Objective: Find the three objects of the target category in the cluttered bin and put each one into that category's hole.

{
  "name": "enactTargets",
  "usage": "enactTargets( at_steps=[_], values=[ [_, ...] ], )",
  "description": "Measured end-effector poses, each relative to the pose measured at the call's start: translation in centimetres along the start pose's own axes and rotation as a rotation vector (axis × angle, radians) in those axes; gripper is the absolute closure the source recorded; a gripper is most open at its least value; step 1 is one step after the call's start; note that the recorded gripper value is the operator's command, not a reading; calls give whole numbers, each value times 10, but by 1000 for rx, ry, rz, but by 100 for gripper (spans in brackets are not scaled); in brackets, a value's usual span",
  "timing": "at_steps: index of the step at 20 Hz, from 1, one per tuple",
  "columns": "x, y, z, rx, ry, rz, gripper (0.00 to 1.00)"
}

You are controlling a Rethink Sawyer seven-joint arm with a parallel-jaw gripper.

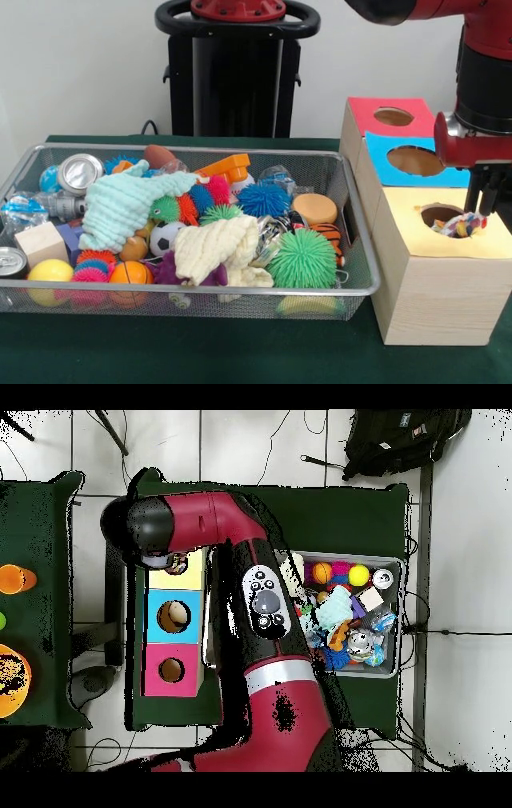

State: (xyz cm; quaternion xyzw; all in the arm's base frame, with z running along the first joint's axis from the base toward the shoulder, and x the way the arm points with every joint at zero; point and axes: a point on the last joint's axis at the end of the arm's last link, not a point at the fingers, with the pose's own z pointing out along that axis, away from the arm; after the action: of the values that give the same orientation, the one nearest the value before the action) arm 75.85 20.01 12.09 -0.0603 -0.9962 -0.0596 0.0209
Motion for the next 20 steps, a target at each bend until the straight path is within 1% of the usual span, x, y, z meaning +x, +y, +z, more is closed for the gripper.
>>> enactTargets(
  at_steps=[5,10,14,20],
  values=[
    [-10,-4,0,-5,-14,10,100],
    [-20,-15,-1,-7,-22,29,100],
    [-24,-21,-2,-5,-27,37,100],
    [-32,-25,4,-6,-33,47,100]
  ],
)
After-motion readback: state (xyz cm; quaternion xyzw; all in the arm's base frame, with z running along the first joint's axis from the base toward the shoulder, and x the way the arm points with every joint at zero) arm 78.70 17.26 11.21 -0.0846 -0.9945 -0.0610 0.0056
